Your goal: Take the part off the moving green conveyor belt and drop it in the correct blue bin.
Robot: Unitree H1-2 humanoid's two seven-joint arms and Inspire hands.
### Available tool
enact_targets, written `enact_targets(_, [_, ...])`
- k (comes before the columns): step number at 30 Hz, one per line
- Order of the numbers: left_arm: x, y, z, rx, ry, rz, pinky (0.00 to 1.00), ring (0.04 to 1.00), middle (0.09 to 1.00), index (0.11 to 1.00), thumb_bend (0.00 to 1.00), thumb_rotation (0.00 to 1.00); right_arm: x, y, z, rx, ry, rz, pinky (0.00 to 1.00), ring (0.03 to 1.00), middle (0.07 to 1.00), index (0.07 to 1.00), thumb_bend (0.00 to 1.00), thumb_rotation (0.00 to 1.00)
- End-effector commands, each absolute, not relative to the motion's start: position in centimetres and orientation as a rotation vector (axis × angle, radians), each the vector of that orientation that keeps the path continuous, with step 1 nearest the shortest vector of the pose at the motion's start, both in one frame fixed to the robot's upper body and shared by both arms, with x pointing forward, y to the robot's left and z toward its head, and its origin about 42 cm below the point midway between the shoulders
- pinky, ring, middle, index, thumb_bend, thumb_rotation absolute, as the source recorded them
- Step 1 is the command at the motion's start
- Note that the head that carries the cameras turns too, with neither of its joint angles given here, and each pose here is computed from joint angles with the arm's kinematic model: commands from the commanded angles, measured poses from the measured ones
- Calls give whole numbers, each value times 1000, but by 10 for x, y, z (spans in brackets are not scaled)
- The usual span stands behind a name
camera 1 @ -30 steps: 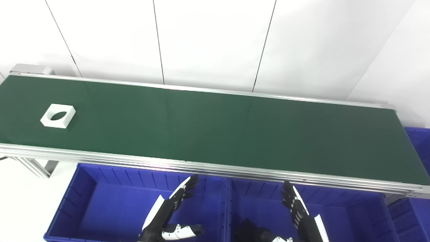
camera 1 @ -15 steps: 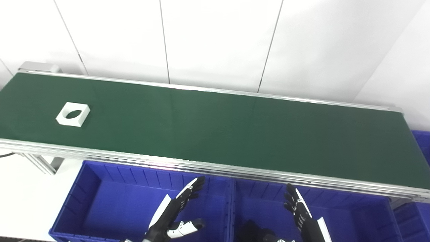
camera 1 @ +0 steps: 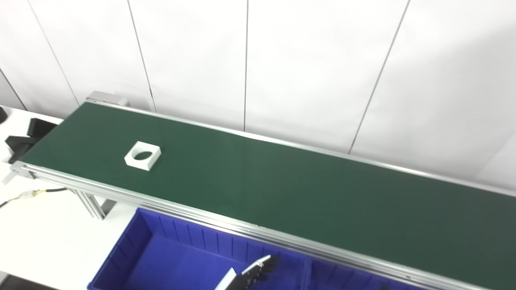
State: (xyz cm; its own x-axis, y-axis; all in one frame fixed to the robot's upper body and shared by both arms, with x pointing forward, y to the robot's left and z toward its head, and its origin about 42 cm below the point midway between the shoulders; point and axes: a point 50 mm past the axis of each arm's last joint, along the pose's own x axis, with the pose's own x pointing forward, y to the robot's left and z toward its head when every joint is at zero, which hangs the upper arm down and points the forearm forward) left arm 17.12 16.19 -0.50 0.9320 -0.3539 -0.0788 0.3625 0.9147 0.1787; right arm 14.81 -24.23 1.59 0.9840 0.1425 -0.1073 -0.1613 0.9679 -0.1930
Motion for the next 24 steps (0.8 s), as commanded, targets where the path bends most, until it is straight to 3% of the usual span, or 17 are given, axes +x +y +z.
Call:
enact_targets(1, [179,162,3,188,-22,-364,854,889,901,896,848,654,153,-243,23,-191,38,151,933,985,998,999,874,370])
enact_targets(8, [186,164,17,186,-80,-335,808,863,886,882,846,607,155,-241,18,-185,37,155,965,1000,1000,1000,853,356])
enact_targets(12, [192,167,41,162,-167,-294,798,849,871,859,887,610,157,-239,18,-170,25,151,980,999,1000,1000,849,344])
enact_targets(18, [216,183,101,168,-393,-241,780,831,854,853,898,599,160,-237,15,-142,17,144,983,994,1000,997,867,331])
enact_targets(24, [238,206,147,227,-567,-196,825,856,873,883,865,635,164,-235,16,-144,7,150,985,995,1000,991,871,341])
